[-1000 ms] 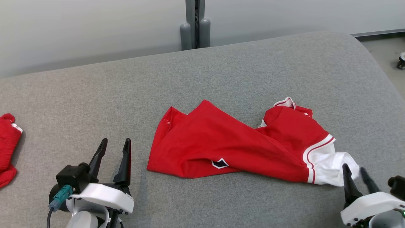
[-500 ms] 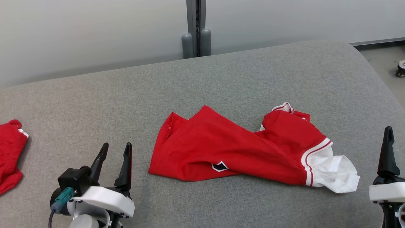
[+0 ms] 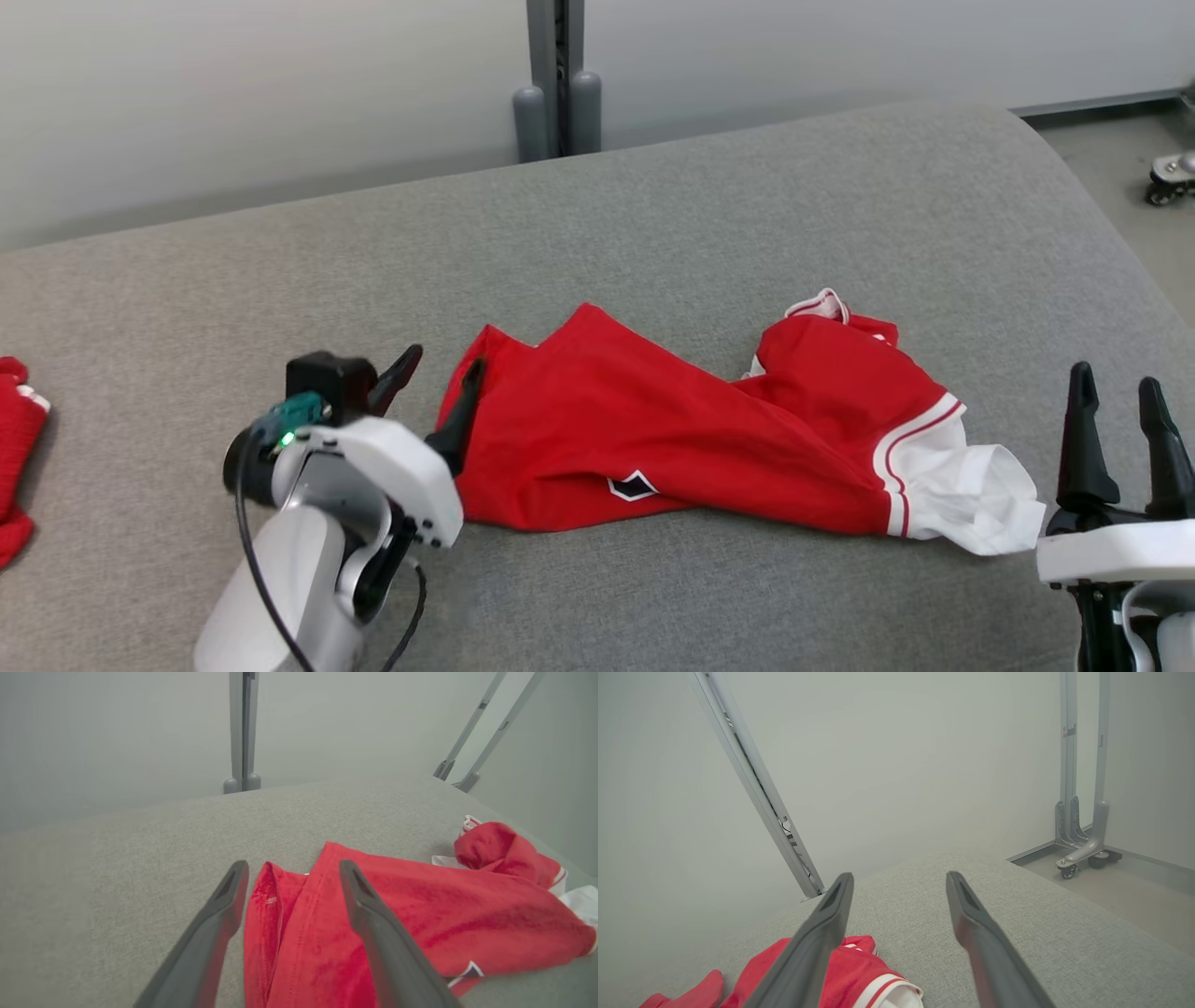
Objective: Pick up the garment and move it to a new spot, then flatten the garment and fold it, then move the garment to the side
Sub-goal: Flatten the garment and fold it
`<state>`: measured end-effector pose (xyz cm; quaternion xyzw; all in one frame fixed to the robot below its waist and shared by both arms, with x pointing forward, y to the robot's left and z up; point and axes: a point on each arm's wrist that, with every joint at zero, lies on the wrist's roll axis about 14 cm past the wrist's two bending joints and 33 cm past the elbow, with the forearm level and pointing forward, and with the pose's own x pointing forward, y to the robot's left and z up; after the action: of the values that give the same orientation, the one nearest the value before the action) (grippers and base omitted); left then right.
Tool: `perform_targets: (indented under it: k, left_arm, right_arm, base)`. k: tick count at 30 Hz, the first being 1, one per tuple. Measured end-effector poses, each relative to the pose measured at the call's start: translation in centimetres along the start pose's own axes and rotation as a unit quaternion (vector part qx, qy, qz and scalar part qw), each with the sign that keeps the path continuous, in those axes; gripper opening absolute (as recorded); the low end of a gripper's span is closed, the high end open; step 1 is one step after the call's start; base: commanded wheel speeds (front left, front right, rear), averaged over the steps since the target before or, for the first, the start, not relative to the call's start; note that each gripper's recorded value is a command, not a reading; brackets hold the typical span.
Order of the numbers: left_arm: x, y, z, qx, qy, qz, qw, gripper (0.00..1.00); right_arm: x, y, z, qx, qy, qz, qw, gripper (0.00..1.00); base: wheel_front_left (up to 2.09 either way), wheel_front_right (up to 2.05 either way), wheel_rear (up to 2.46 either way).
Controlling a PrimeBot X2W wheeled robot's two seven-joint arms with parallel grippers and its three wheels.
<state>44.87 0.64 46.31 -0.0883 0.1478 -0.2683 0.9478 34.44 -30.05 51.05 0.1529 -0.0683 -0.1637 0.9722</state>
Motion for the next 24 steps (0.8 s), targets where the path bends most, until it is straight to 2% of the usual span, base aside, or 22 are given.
perform_targets:
  k: [4, 9, 12, 19, 24]
  left_arm:
    - [2.5, -1.7, 0.3, -0.007, 0.024, -0.032, 0.999, 1.00]
    - [5.4, -3.0, -1.1, 0.016, 0.082, -0.062, 0.995, 1.00]
    - [6.9, -3.5, -3.0, 0.024, 0.137, -0.072, 0.988, 1.00]
    - [9.9, -4.5, -4.0, 0.028, 0.175, -0.086, 0.980, 1.00]
    - [10.9, -5.0, -6.7, 0.038, 0.235, -0.093, 0.967, 1.00]
  right_arm:
    - [0.2, 0.2, -0.6, 0.000, 0.008, 0.001, 1.000, 1.00]
    - [1.0, 0.7, -0.7, 0.007, 0.007, 0.006, 1.000, 1.00]
    - [1.3, 0.7, -0.8, 0.005, 0.009, 0.005, 1.000, 1.00]
    - [1.4, -0.1, -1.1, -0.002, 0.014, -0.007, 1.000, 1.00]
    - [0.9, -1.1, -1.8, -0.003, 0.027, -0.023, 0.999, 1.00]
  base:
    - [0.00, 0.00, 0.00]
    - [0.00, 0.00, 0.00]
    - [0.00, 0.00, 0.00]
    - [0.00, 0.00, 0.00]
    - [0.00, 0.00, 0.00]
